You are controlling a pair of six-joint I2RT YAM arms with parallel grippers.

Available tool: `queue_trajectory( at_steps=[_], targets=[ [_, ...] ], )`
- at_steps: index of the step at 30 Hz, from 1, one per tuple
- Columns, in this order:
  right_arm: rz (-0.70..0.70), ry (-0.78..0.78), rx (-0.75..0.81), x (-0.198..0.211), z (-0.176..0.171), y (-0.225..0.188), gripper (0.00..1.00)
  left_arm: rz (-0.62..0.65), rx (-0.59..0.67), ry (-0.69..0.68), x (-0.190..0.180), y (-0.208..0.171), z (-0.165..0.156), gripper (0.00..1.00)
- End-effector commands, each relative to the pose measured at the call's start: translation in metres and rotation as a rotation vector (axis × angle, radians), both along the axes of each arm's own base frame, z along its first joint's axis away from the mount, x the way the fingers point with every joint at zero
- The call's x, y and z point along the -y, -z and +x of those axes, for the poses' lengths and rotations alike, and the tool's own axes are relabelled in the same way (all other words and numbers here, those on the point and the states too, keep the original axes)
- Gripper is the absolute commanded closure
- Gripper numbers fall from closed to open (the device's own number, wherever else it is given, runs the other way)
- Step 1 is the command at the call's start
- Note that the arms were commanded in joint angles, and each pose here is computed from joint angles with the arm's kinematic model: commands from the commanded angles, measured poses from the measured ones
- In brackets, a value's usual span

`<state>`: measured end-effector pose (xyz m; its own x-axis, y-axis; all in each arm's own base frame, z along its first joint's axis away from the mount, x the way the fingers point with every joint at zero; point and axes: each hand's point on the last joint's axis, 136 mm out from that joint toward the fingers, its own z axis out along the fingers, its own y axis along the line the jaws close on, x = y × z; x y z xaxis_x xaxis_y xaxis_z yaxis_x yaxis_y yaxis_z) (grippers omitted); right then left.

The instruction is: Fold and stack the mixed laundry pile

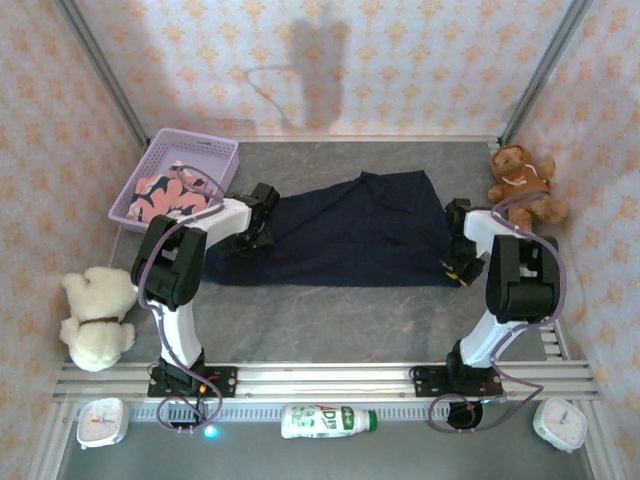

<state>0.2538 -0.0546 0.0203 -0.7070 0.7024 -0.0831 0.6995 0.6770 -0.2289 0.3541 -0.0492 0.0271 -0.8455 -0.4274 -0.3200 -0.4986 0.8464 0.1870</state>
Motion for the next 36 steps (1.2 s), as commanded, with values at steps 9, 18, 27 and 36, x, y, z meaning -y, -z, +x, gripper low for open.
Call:
queue_trajectory(
  at_steps=[9, 18, 27, 36],
  targets=[
    [0.072, -0.065, 0.195, -0.017, 0.039, -0.058, 0.72, 0.042, 0.022, 0.037, -0.004, -0.051, -0.036, 0.07],
    [0.32, -0.192, 0.327, -0.123, 0.088, -0.046, 0.7, -0.2, 0.094, 0.201, 0.091, -0.051, -0.017, 0.45],
    [0.165, -0.076, 0.082, -0.093, 0.04, 0.013, 0.72, -0.145, -0.045, 0.146, 0.084, 0.008, -0.061, 0.47],
    [0.161, -0.093, 0.099, -0.086, 0.01, -0.007, 0.71, -0.114, -0.09, 0.121, 0.069, 0.011, -0.096, 0.44]
  ],
)
